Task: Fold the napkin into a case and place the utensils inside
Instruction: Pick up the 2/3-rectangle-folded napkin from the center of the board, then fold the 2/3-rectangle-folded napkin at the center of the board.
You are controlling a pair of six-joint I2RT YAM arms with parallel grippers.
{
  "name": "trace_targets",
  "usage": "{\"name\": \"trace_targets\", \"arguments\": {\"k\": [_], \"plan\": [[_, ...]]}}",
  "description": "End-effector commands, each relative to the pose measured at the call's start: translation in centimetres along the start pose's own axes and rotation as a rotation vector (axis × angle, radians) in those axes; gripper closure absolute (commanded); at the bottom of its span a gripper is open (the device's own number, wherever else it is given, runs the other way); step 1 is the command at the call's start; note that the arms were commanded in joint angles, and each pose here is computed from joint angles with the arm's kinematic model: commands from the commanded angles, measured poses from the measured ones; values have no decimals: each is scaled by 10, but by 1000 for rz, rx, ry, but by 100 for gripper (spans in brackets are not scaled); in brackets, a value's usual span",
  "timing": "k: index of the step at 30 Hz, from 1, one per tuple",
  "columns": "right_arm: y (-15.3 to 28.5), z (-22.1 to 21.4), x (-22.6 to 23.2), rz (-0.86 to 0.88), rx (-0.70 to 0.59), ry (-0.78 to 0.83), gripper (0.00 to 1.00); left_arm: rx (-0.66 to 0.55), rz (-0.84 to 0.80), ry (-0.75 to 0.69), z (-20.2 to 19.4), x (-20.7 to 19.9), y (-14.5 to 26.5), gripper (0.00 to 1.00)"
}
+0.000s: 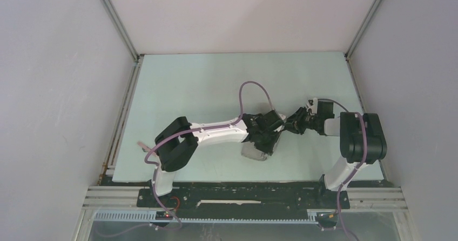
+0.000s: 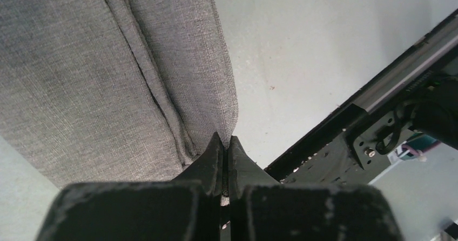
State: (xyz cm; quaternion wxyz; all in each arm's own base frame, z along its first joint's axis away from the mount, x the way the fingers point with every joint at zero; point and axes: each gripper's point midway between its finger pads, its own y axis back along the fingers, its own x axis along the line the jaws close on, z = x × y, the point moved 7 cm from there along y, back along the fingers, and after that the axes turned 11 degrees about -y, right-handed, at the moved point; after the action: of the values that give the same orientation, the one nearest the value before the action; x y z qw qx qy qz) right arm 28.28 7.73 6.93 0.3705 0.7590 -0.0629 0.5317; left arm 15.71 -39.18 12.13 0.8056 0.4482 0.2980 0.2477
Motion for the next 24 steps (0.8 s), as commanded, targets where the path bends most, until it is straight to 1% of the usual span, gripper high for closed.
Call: {"name": "trace_targets", "arguments": {"k": [1, 4, 6, 10, 13, 20, 24], "plan": [[2, 16, 13, -10, -44, 78, 62, -92, -121, 15, 19, -17, 22, 100], [4, 21, 13, -14, -59, 75, 60, -95, -132, 18, 19, -19, 23, 100], [5, 23, 14, -10, -61, 79, 64, -102, -137, 19, 19, -19, 25, 100], [5, 20, 20, -19, -58, 110, 87, -122, -162, 24, 20, -20, 24, 100], [7, 20, 26, -72, -88, 142, 99, -140, -194, 36, 19, -20, 20, 100], [8, 16, 43, -255, -141, 204, 100, -180, -283, 79, 14, -12, 6, 100], [-2, 4, 57, -324, -116, 255, 100, -221, -308, 99, 11, -5, 9, 100]]}}
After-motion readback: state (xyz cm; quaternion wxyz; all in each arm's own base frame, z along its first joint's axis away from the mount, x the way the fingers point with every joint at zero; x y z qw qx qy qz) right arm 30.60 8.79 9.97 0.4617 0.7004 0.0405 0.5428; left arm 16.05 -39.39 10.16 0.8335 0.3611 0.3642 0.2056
